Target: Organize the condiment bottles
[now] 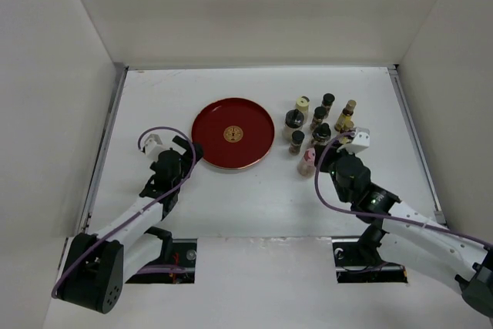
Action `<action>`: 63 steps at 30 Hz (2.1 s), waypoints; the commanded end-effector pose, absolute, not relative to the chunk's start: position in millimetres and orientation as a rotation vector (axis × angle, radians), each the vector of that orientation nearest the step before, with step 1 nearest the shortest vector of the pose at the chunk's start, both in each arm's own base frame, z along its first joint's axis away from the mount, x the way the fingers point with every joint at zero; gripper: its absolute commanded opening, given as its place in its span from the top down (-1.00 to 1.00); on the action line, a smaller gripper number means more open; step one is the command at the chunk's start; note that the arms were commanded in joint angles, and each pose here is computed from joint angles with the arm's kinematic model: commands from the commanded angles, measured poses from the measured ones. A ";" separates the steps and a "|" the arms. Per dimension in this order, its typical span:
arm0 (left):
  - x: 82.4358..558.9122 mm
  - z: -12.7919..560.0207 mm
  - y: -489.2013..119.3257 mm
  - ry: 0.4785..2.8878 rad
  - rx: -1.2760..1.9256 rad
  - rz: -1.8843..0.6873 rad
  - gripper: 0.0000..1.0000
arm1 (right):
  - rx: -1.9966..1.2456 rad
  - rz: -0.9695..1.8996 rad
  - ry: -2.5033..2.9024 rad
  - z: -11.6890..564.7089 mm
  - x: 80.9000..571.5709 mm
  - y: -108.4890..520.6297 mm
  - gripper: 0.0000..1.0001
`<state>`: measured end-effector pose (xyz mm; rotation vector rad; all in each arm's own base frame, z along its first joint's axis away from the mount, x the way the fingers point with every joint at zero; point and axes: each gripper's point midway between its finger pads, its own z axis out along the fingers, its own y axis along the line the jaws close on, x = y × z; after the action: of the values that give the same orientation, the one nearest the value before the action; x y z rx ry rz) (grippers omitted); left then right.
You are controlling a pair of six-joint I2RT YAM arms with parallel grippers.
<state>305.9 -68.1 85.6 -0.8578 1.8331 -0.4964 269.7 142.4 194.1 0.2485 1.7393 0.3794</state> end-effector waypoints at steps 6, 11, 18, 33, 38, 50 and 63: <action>317.5 111.3 -75.0 1.750 -0.828 -0.568 -1.00 | 0.234 0.256 1.811 204.8 271.7 140.6 0.67; 315.4 114.4 -70.6 1.722 -0.836 -0.559 -1.00 | 0.181 0.203 1.860 198.9 268.7 140.8 0.73; 314.7 112.9 -70.4 1.723 -0.844 -0.572 -1.00 | 0.165 0.156 1.924 174.7 272.6 137.9 -0.38; 315.6 110.7 -71.1 1.728 -0.849 -0.595 -1.00 | 0.096 0.137 2.020 143.4 295.6 153.4 -0.56; 316.8 110.3 -74.4 1.741 -0.843 -0.609 -1.00 | 0.094 0.129 2.011 140.5 303.3 155.2 -0.47; 317.1 106.6 -73.0 1.747 -0.850 -0.603 -1.00 | 0.053 0.137 1.929 172.4 300.6 168.5 0.05; 315.4 103.9 -65.3 1.729 -0.880 -0.583 -1.00 | -0.136 0.622 1.760 268.5 336.7 332.7 0.14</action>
<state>312.7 -70.6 97.5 -0.8637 1.7824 -0.5707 318.2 282.3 243.4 -0.0843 1.8477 0.4808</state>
